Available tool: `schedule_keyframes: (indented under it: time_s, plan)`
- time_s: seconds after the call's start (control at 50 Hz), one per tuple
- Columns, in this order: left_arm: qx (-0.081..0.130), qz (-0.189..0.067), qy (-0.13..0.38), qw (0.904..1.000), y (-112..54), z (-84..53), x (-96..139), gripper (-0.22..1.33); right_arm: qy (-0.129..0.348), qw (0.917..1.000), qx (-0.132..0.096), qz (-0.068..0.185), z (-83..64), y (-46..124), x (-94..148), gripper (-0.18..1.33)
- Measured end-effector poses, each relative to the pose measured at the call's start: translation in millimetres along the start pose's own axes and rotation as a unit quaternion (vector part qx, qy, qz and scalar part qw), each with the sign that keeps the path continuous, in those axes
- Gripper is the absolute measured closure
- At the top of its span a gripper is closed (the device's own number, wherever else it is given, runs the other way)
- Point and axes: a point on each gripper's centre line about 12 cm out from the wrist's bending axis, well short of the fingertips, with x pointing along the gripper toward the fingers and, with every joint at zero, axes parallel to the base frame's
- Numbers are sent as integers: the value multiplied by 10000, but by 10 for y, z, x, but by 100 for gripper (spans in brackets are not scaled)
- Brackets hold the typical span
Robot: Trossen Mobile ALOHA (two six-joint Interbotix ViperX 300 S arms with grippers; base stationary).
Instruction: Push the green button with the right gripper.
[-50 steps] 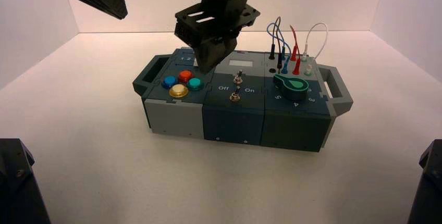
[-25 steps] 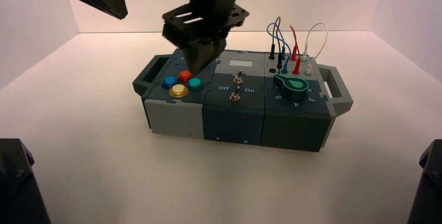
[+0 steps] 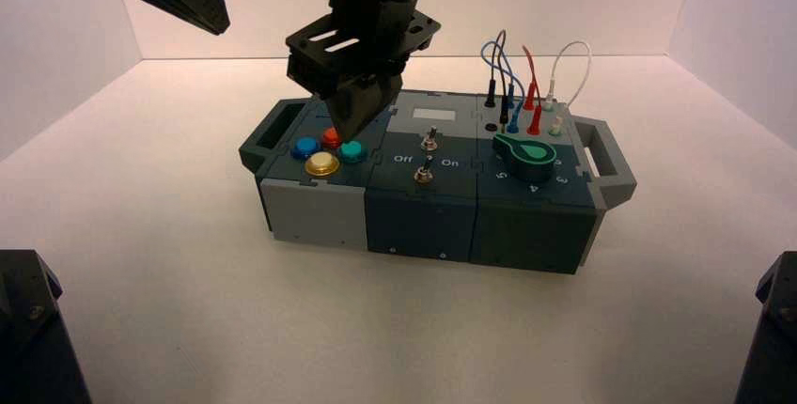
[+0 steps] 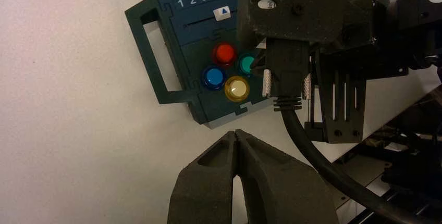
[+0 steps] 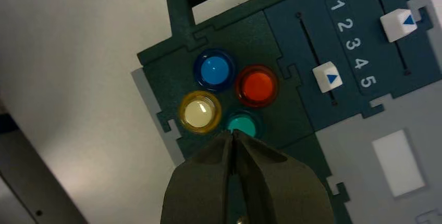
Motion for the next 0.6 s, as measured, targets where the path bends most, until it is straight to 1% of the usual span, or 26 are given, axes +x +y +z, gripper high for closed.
schedule_keyframes:
  time_s: [0.14, 0.2, 0.28, 0.4, 0.6]
  plan:
    - [20, -3, -7, 10000, -2, -3, -10, 128, 1, 10000, -58, -34, 27, -3, -12, 129]
    - [25, 2, 1, 10000, -1, -5, -10, 128, 9, 10000, -49, -41, 28, -10, -9, 129]
    - [32, -8, 1, 10000, -5, -11, -20, 128, 79, 9999, -95, -64, 10, -16, 35, 129]
    - [38, -11, -14, 10000, -8, -14, -33, 128, 202, 9997, -106, -74, -25, -20, 122, 129]
    - [64, -18, -36, 10000, -13, -21, -56, 128, 172, 9998, -120, -76, 30, -16, 172, 129]
